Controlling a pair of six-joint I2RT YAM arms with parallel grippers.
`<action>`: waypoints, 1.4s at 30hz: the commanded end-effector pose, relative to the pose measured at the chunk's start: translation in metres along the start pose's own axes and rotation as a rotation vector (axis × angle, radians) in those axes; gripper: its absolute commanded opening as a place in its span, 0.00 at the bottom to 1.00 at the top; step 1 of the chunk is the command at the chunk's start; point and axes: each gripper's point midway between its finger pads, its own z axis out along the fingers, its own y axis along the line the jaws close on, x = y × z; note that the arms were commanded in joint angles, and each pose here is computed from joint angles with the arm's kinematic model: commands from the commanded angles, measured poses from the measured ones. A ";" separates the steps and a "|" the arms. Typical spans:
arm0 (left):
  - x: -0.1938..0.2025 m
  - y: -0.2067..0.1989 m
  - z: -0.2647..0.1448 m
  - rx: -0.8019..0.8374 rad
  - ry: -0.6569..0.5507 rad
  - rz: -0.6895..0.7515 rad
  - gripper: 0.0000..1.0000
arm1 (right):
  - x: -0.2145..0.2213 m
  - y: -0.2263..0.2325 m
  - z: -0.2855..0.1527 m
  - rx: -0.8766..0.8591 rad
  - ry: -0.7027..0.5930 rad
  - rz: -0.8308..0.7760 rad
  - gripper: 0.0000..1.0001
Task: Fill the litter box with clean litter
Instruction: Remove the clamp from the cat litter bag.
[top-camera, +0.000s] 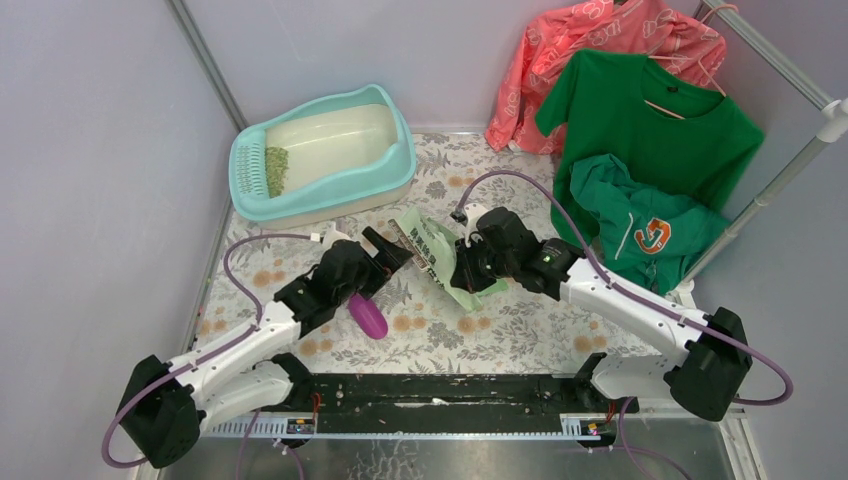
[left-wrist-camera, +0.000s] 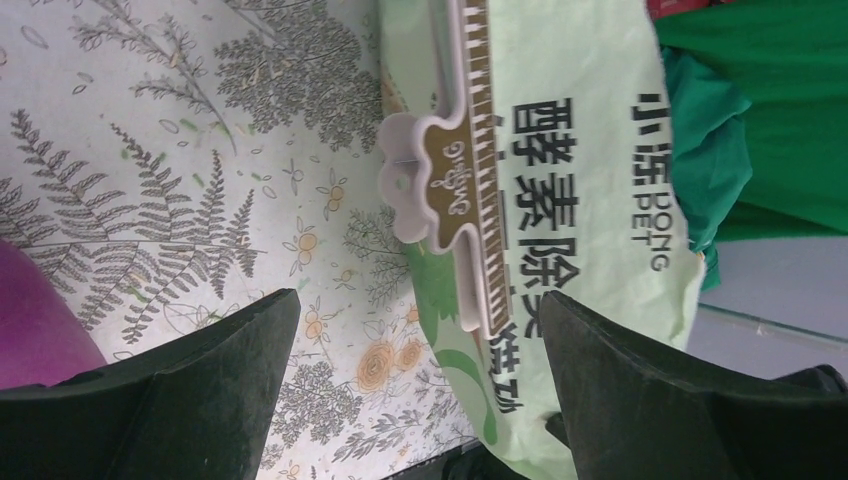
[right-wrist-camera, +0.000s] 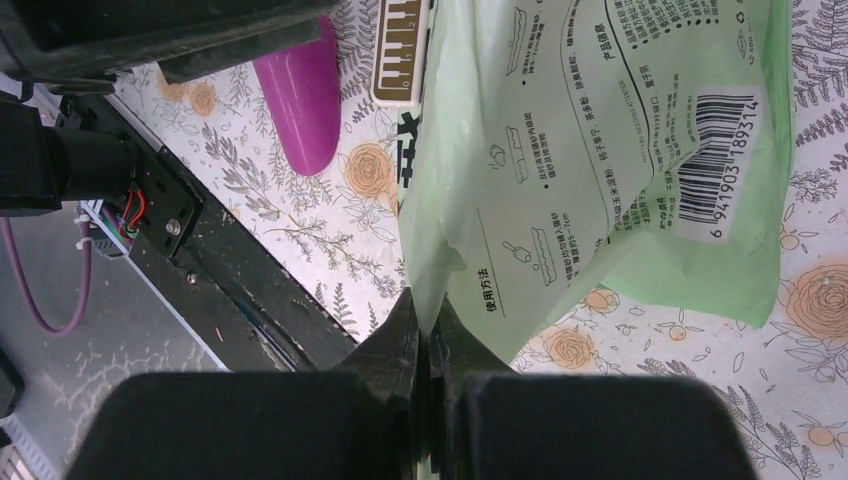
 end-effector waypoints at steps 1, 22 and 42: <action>-0.013 -0.007 0.005 0.050 -0.074 -0.086 0.99 | -0.025 0.015 -0.009 -0.051 -0.092 -0.012 0.00; -0.038 -0.015 0.045 0.152 -0.189 -0.182 0.85 | -0.017 0.005 -0.012 -0.010 -0.078 -0.025 0.00; -0.042 -0.012 0.043 0.219 -0.180 -0.258 0.71 | -0.013 -0.001 -0.016 -0.026 -0.078 -0.019 0.00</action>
